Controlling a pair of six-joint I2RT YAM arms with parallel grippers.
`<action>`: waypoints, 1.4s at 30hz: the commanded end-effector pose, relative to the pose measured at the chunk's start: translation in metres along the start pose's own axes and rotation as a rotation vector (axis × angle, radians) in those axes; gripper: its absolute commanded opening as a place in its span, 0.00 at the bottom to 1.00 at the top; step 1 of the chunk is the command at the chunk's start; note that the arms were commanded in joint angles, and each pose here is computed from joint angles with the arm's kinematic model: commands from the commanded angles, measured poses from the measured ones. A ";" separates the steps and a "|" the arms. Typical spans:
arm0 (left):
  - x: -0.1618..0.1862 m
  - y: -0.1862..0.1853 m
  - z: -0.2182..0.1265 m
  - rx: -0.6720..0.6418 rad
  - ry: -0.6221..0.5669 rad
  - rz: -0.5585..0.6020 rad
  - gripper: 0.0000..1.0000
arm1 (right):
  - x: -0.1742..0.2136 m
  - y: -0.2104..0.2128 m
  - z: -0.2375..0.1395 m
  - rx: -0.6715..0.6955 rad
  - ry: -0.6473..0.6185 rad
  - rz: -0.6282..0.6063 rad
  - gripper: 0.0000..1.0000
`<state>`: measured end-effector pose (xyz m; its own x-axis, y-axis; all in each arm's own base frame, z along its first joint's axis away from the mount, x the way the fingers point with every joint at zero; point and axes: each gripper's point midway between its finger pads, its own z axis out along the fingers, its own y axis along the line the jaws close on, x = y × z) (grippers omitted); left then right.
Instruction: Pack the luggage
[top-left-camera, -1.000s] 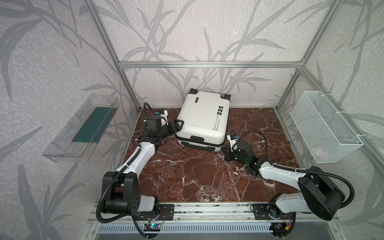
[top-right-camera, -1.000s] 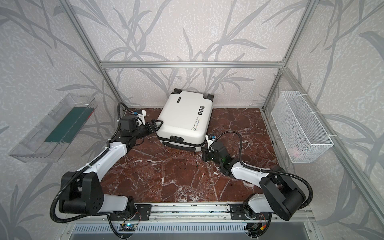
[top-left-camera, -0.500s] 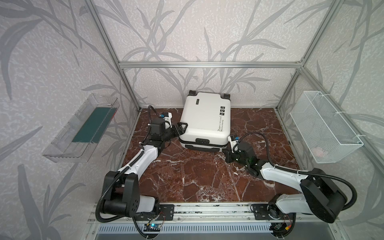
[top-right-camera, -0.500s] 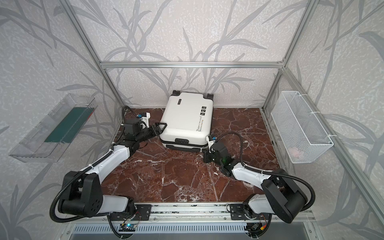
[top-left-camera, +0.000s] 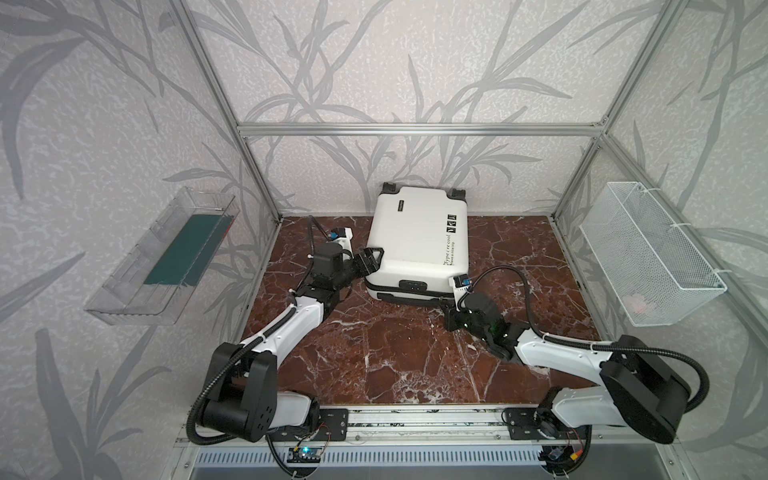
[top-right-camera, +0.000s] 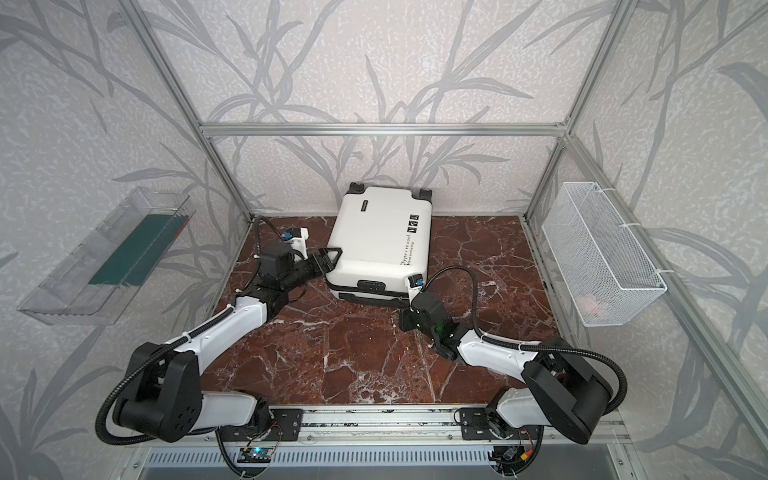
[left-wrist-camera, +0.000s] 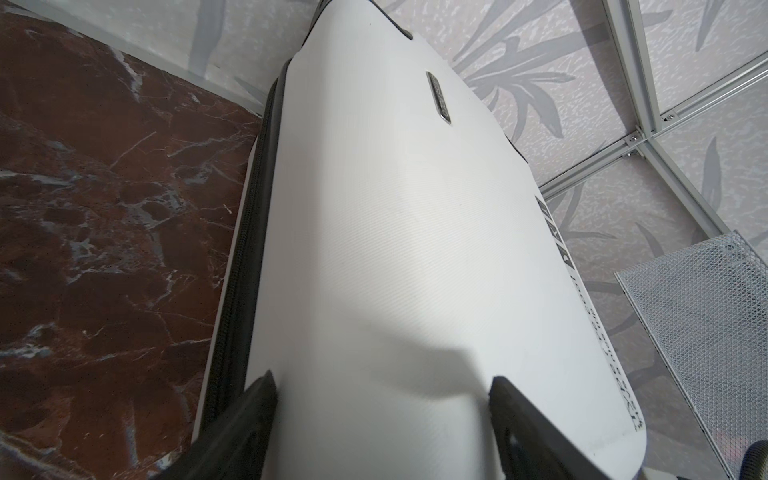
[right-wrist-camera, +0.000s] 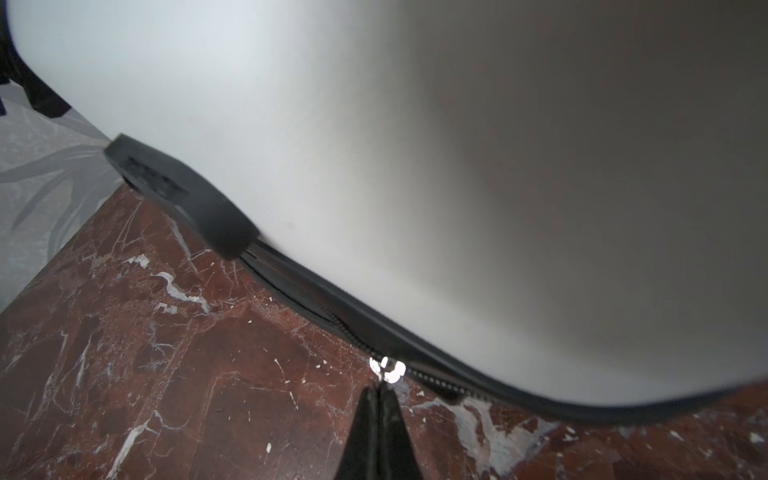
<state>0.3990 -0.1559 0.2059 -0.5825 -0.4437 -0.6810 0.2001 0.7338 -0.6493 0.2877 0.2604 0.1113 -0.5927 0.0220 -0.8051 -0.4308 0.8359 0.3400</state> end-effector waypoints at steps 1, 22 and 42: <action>0.049 -0.036 0.001 0.152 0.169 -0.012 0.81 | 0.002 0.039 0.000 -0.147 0.031 -0.011 0.00; 0.075 -0.058 0.012 0.190 0.194 -0.012 0.79 | 0.001 0.109 0.026 -0.273 0.053 -0.074 0.00; 0.109 -0.089 0.030 0.235 0.232 -0.012 0.76 | -0.005 0.143 0.043 -0.323 0.048 -0.100 0.00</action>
<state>0.3902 -0.2232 0.2040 -0.5555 -0.4653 -0.6891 0.2584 0.6912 -0.6749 0.2856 0.3585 0.1143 -0.5743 -0.0945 -0.8132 -0.5587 0.7713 0.3050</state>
